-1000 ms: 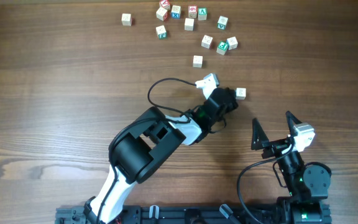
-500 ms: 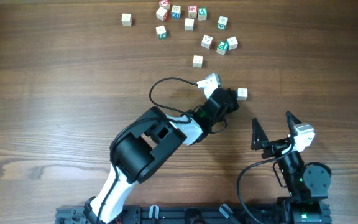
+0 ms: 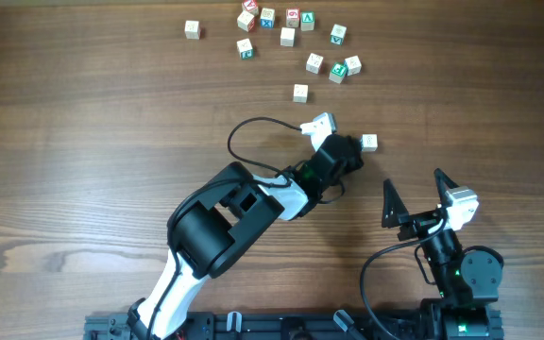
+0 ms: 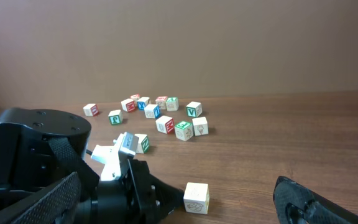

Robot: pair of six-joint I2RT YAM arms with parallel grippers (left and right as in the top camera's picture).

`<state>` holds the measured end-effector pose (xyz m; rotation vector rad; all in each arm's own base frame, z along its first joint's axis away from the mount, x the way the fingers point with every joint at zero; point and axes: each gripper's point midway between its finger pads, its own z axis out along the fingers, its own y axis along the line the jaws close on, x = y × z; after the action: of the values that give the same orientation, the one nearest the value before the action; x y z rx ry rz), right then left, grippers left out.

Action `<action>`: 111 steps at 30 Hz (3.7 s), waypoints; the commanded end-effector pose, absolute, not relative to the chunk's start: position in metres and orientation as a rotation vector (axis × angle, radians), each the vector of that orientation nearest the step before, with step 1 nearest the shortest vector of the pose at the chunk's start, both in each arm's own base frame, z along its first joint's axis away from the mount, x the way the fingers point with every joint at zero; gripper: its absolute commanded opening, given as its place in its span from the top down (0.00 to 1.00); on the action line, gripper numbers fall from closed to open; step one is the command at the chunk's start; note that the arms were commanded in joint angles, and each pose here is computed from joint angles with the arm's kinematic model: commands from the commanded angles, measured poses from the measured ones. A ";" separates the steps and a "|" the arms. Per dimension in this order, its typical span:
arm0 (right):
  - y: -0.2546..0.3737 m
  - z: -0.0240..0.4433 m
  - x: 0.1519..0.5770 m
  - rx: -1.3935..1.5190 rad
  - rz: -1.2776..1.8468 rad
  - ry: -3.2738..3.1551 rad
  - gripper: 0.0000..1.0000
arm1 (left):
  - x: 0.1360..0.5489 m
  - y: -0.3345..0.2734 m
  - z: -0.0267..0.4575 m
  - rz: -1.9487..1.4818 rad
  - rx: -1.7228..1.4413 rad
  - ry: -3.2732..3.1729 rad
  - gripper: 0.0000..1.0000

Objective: Form a horizontal line

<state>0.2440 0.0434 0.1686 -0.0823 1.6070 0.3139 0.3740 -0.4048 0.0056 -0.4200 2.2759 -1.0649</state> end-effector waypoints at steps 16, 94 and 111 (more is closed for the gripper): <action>0.042 0.170 0.244 -0.085 0.296 1.603 0.00 | 0.390 -0.235 0.120 -0.161 -0.040 2.314 0.96; 0.079 0.150 0.559 -0.010 0.370 2.399 0.01 | 0.274 -0.080 0.236 -0.008 -0.390 2.311 0.00; 0.091 0.028 0.591 -0.091 0.079 2.540 0.20 | 0.274 -0.080 0.236 -0.008 -0.390 2.311 0.00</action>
<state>0.5835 0.1022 0.0325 -0.1059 2.5457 0.1492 0.2722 -0.0846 0.2348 -0.3618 2.3268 -0.0245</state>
